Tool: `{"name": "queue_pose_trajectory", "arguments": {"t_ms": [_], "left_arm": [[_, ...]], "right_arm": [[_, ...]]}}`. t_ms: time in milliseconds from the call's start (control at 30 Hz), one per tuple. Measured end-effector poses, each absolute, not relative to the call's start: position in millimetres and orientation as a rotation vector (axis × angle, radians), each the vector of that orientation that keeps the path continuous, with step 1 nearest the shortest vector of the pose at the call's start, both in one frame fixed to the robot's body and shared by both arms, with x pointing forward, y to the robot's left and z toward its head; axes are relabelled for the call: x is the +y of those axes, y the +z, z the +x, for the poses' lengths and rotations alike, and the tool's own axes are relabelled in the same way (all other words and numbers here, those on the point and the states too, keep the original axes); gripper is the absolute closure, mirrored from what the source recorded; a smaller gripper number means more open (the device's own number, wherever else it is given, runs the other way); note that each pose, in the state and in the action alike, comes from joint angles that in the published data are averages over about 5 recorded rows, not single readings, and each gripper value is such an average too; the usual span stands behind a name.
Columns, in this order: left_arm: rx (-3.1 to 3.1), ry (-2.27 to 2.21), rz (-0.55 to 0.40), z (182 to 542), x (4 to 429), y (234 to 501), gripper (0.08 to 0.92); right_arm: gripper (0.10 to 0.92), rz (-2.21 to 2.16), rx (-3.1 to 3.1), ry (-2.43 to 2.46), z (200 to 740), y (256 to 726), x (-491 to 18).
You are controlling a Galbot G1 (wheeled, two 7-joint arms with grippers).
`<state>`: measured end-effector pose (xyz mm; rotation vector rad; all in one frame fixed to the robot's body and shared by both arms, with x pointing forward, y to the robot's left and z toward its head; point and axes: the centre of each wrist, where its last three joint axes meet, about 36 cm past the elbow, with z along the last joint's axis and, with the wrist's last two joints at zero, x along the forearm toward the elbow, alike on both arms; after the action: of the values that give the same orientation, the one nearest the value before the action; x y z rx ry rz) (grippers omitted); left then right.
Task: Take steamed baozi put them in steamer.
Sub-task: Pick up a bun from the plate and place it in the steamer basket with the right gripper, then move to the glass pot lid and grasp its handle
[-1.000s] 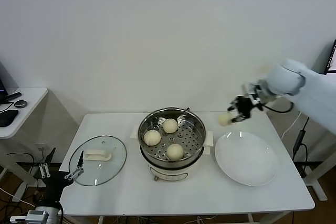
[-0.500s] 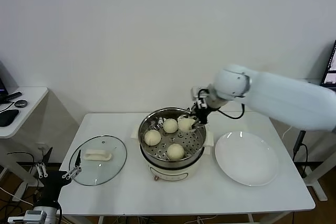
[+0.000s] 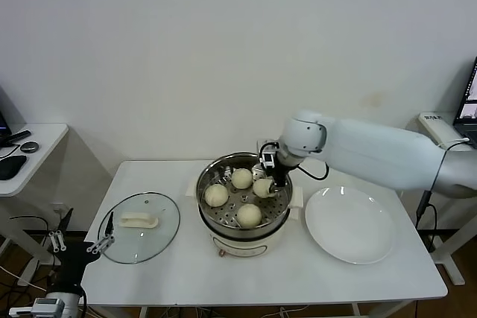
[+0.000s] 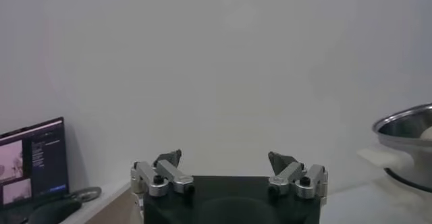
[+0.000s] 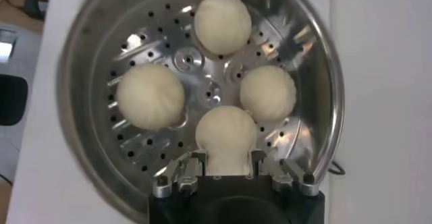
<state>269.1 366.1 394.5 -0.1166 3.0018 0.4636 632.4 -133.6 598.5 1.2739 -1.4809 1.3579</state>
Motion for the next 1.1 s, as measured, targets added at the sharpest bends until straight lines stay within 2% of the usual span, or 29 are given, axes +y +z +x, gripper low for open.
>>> {"name": "queue_pose_trajectory", "arguments": {"t_ms": [133,467,567,867,1100], "left_arm": [[2.999,0.46,-0.117,269.3,366.4,395.5,0.177],[2.999,0.47,-0.111,269.7,368.5,395.3,0.177],[2.998,0.476,-0.11,270.2,369.9,395.5,0.177],[2.991,0.449,-0.099,270.7,365.3,396.8,0.177],[2.988,0.428,-0.093,269.4,359.1,396.4,0.177]], "right_arm": [[0.553,1.264,-1.479,1.348,631.3,589.2,-134.0],[0.269,1.244,-1.529,1.322,628.7,600.0,-141.7],[0.215,1.246,-1.563,1.311,625.2,610.3,-146.6],[0.2,1.287,-1.764,1.239,596.9,629.6,-172.0],[0.2,1.301,-2.089,1.149,559.4,612.4,-210.0]]}}
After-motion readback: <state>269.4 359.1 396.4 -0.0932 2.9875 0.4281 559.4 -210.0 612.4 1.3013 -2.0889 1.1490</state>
